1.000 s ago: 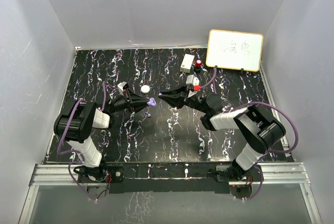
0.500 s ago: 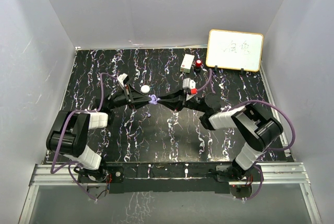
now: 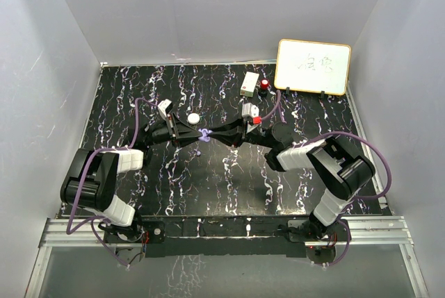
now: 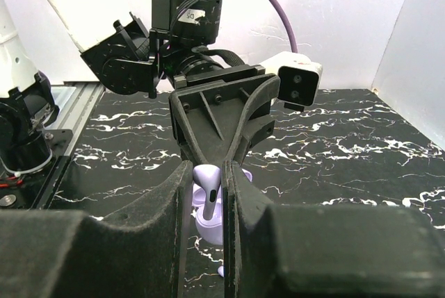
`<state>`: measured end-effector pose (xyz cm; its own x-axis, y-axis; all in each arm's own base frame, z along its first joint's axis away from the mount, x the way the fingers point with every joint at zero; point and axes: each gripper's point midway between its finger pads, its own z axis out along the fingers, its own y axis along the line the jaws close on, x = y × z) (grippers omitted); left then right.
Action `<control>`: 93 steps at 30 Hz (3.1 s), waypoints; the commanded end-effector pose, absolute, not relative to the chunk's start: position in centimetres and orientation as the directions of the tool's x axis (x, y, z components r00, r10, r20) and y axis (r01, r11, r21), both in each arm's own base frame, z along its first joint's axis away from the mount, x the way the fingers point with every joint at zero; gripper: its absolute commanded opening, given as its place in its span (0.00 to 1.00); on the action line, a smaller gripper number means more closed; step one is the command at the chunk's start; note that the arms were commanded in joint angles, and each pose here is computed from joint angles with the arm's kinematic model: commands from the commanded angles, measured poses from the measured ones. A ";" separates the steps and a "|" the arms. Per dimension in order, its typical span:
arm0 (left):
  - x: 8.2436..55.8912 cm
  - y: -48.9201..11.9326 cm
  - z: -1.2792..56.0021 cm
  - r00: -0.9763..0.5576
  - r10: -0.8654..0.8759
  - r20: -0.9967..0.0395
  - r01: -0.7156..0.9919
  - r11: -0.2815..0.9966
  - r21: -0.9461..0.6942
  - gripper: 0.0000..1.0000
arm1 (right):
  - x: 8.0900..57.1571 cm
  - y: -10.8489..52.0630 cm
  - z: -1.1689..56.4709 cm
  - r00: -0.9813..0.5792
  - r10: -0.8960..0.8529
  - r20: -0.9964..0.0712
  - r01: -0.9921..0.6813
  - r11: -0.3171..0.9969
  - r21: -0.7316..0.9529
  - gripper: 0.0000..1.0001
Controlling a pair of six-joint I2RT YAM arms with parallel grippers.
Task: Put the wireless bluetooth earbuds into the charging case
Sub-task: Place the earbud in the charging case.
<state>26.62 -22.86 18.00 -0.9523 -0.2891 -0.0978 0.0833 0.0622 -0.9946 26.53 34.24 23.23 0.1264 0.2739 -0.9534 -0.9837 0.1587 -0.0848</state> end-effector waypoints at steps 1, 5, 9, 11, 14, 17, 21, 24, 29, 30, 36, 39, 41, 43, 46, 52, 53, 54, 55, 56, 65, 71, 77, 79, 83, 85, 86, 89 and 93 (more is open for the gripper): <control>26.6 -23.1 18.8 -0.955 -0.267 -0.128 0.117 0.055 -0.992 0.00 | 26.9 34.3 25.7 0.204 0.322 -0.924 -0.973 0.171 -0.155 0.00; 26.7 -23.2 18.7 -0.956 -0.268 -0.121 0.110 0.057 -0.992 0.00 | 27.3 34.3 25.7 0.199 0.322 -0.926 -0.972 0.186 -0.145 0.00; 26.7 -23.3 18.5 -0.956 -0.269 -0.115 0.103 0.059 -0.993 0.00 | 27.5 34.3 25.6 0.197 0.318 -0.927 -0.970 0.198 -0.138 0.00; 26.7 -23.4 18.5 -0.956 -0.269 -0.113 0.100 0.059 -0.993 0.00 | 27.6 34.2 25.5 0.198 0.315 -0.928 -0.970 0.202 -0.138 0.00; 26.7 -23.5 18.4 -0.957 -0.267 -0.112 0.100 0.060 -0.993 0.00 | 27.7 34.2 25.4 0.199 0.312 -0.929 -0.969 0.206 -0.138 0.00; 26.6 -23.6 18.3 -0.958 -0.266 -0.111 0.099 0.061 -0.993 0.00 | 27.8 34.3 25.3 0.195 0.310 -0.931 -0.969 0.208 -0.134 0.00; 26.6 -23.6 18.4 -0.958 -0.266 -0.111 0.098 0.060 -0.993 0.00 | 28.0 34.4 25.2 0.193 0.307 -0.932 -0.969 0.210 -0.132 0.00; 26.6 -23.7 18.3 -0.958 -0.264 -0.111 0.099 0.060 -0.993 0.00 | 28.1 34.5 25.1 0.192 0.304 -0.933 -0.969 0.211 -0.131 0.00; 26.6 -23.8 18.3 -0.958 -0.264 -0.110 0.097 0.060 -0.993 0.00 | 28.1 34.8 24.8 0.184 0.299 -0.936 -0.971 0.202 -0.127 0.00; 26.5 -23.8 18.3 -0.959 -0.264 -0.107 0.094 0.060 -0.994 0.00 | 28.0 34.8 24.7 0.184 0.299 -0.936 -0.972 0.200 -0.127 0.00; 26.7 -23.8 18.3 -0.959 -0.266 -0.099 0.087 0.058 -0.995 0.00 | 28.0 35.1 24.3 0.175 0.291 -0.940 -0.974 0.193 -0.121 0.00; 26.7 -23.8 18.2 -0.959 -0.268 -0.094 0.081 0.059 -0.995 0.00 | 27.8 35.3 24.1 0.172 0.288 -0.942 -0.975 0.188 -0.120 0.00; 26.7 -23.8 18.2 -0.959 -0.267 -0.091 0.078 0.059 -0.995 0.00 | 27.8 35.3 24.0 0.168 0.285 -0.944 -0.976 0.185 -0.118 0.00; 26.7 -23.8 18.2 -0.959 -0.268 -0.091 0.078 0.058 -0.995 0.00 | 27.7 35.4 23.8 0.166 0.283 -0.945 -0.976 0.183 -0.117 0.00; 26.7 -23.8 18.2 -0.958 -0.271 -0.092 0.079 0.057 -0.995 0.00 | 27.7 35.5 23.7 0.165 0.282 -0.945 -0.977 0.180 -0.117 0.00; 26.7 -23.9 18.3 -0.959 -0.267 -0.090 0.078 0.057 -0.995 0.00 | 27.7 35.5 23.4 0.160 0.278 -0.947 -0.977 0.180 -0.113 0.00; 26.6 -23.9 18.3 -0.959 -0.267 -0.091 0.079 0.057 -0.995 0.00 | 27.6 35.5 23.4 0.162 0.279 -0.947 -0.977 0.181 -0.113 0.00; 26.6 -23.9 18.3 -0.959 -0.267 -0.092 0.079 0.057 -0.995 0.00 | 27.7 35.5 23.4 0.163 0.279 -0.946 -0.977 0.183 -0.114 0.00; 26.6 -23.9 18.3 -0.959 -0.267 -0.090 0.078 0.057 -0.995 0.00 | 27.7 35.5 23.4 0.164 0.281 -0.946 -0.976 0.183 -0.115 0.00; 26.6 -23.9 18.2 -0.960 -0.267 -0.088 0.076 0.058 -0.995 0.00 | 27.6 35.5 23.4 0.162 0.280 -0.946 -0.977 0.183 -0.113 0.00; 26.7 -23.9 18.2 -0.960 -0.268 -0.083 0.070 0.058 -0.996 0.00 | 27.7 35.5 23.5 0.164 0.281 -0.946 -0.976 0.184 -0.114 0.00; 26.7 -23.9 18.2 -0.960 -0.269 -0.078 0.064 0.060 -0.996 0.00 | 27.7 35.5 23.6 0.168 0.282 -0.945 -0.976 0.184 -0.118 0.00; 26.7 -23.9 18.2 -0.960 -0.270 -0.074 0.061 0.059 -0.996 0.00 | 27.9 35.8 22.2 0.143 0.265 -0.954 -0.979 0.178 -0.097 0.00; 26.7 -23.9 18.2 -0.960 -0.271 -0.072 0.059 0.056 -0.997 0.00 | 27.9 35.8 22.1 0.142 0.264 -0.954 -0.979 0.178 -0.097 0.00; 26.7 -23.9 18.3 -0.960 -0.271 -0.071 0.059 0.052 -0.997 0.00 | 28.0 35.8 22.1 0.142 0.264 -0.954 -0.979 0.178 -0.096 0.00; 26.6 -23.8 18.2 -0.960 -0.271 -0.068 0.056 0.053 -0.997 0.00 | 28.0 35.8 22.1 0.141 0.264 -0.954 -0.979 0.178 -0.096 0.00; 26.6 -23.9 18.2 -0.960 -0.271 -0.068 0.056 0.052 -0.997 0.00 | 28.0 35.8 22.0 0.141 0.263 -0.954 -0.979 0.178 -0.096 0.00; 26.6 -23.8 18.2 -0.959 -0.274 -0.069 0.057 0.050 -0.997 0.00 | 27.9 35.8 22.0 0.140 0.263 -0.955 -0.980 0.176 -0.095 0.00; 26.7 -23.8 18.3 -0.959 -0.277 -0.068 0.057 0.048 -0.997 0.00 | 27.9 35.7 21.9 0.140 0.263 -0.955 -0.980 0.177 -0.095 0.00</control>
